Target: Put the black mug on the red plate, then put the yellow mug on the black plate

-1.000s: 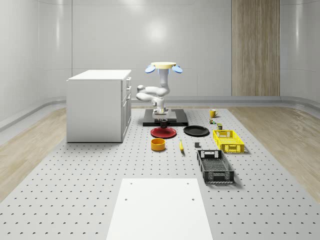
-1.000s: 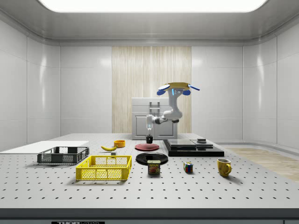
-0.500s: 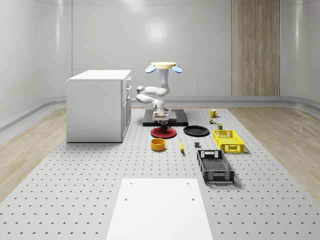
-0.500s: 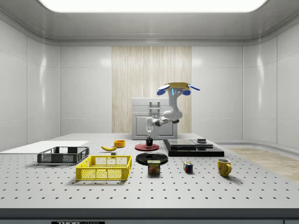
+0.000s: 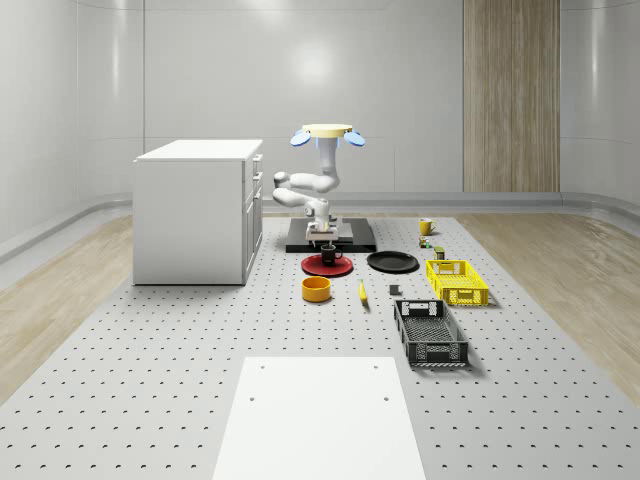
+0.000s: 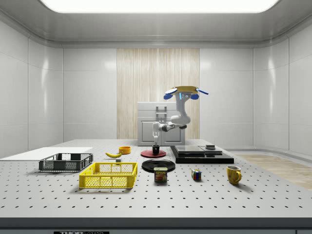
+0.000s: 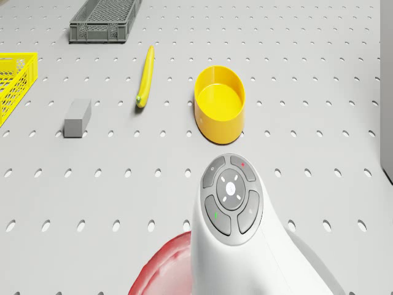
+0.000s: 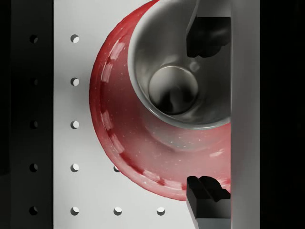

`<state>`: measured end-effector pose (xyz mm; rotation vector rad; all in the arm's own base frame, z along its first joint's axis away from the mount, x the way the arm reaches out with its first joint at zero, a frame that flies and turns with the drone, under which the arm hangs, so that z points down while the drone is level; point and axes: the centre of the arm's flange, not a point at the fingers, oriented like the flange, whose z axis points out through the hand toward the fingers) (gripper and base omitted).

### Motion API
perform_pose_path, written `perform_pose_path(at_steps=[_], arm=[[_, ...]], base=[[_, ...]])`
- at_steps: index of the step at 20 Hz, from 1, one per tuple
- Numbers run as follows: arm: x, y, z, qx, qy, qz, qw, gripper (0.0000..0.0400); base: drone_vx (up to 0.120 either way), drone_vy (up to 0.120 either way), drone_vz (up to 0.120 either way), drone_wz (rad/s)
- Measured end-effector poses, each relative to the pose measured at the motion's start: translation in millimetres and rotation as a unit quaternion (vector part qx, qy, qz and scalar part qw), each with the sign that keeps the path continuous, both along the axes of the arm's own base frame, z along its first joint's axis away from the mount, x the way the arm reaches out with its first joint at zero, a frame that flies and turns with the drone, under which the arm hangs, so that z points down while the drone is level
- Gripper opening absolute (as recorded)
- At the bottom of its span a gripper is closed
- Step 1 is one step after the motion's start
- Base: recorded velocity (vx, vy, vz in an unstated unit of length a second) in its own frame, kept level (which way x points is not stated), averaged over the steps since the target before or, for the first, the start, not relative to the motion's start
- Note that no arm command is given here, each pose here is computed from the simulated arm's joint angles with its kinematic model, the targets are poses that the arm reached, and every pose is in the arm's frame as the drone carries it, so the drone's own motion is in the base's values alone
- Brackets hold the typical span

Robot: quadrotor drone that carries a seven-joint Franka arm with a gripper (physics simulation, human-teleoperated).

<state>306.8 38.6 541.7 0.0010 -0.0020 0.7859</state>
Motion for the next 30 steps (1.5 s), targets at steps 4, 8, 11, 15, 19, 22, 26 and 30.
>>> perform_pose_path(at_steps=[4, 8, 11, 15, 19, 22, 26, 30], arm=[[0.0, -0.3, -14.8, 0.0, 0.0, 0.0, 1.0, 0.0391], [0.0, -0.4, -22.9, 0.0, 0.0001, 0.0, 1.0, 0.0397], [0.0, -0.5, -25.9, 0.0, 0.0001, 0.0, 1.0, 0.0398], [0.0, -0.5, -27.8, 0.0, 0.0001, 0.0, 1.0, 0.0399], [0.0, -0.5, -28.5, 0.0, 0.0001, 0.0, 1.0, 0.04], [0.0, -0.5, -28.8, 0.0, 0.0001, 0.0, 1.0, 0.04], [0.0, -0.6, -28.9, 0.0, 0.0001, 0.0, 1.0, 0.04], [0.0, -0.5, -29.0, 0.0, 0.0001, 0.0, 1.0, 0.04]], base=[[0.0, 0.0, 0.09, 0.0], [-0.08, 0.1, 0.1, 0.0], [-0.12, 0.12, 0.0, 0.0], [-0.12, 0.12, 0.0, 0.0], [-0.12, 0.12, 0.0, 0.0], [-0.12, 0.12, 0.0, 0.0], [-0.12, 0.12, 0.0, 0.0], [-0.12, 0.12, 0.0, 0.0]])
